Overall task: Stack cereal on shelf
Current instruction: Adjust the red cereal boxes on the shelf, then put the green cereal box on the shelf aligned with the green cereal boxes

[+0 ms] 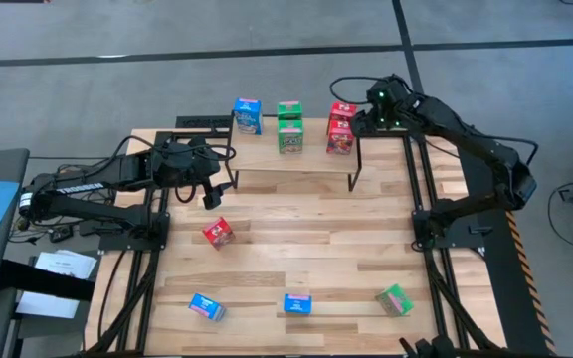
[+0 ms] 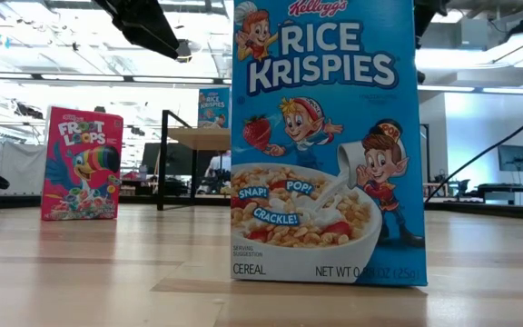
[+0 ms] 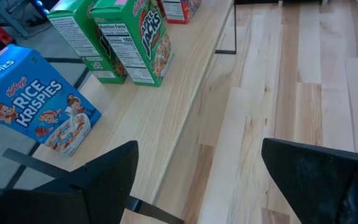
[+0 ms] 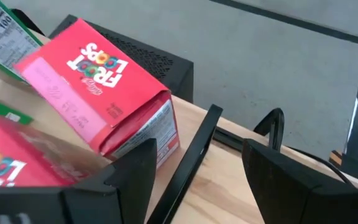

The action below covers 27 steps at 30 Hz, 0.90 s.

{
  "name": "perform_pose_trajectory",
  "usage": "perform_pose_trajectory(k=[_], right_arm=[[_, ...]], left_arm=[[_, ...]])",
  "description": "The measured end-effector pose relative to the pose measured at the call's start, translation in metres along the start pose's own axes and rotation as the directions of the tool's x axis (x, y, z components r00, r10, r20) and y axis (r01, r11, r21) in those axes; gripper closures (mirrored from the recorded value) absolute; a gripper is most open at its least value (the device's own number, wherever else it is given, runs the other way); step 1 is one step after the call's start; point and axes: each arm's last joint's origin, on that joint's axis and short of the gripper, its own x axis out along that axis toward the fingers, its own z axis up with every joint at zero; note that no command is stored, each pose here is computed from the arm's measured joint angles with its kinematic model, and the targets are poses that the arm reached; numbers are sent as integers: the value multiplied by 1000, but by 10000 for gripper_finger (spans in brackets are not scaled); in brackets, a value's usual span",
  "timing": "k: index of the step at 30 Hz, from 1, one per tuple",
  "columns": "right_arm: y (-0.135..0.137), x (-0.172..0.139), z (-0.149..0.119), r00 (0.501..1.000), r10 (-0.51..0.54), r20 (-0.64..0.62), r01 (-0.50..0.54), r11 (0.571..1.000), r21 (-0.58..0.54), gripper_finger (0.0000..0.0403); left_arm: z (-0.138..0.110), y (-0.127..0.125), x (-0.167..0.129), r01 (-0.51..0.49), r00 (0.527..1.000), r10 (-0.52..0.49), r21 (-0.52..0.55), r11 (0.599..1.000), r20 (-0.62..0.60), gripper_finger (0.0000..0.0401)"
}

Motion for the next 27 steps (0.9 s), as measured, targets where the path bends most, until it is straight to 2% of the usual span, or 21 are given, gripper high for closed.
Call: perform_pose_trajectory(k=[13,17,27], right_arm=[[0,15,2,999,-45,-8,45,999,-20,143],[-2,8,1,999,-49,-2,49,999,-20,143],[2,-18,4,994,-61,-88,55,996,-76,143]], left_arm=[[0,0,0,0,1000,0,-1,1000,-1,69],[0,0,0,0,1000,0,-1,1000,-1,69],[1,0,0,-11,1000,11,12,1000,5,69]])
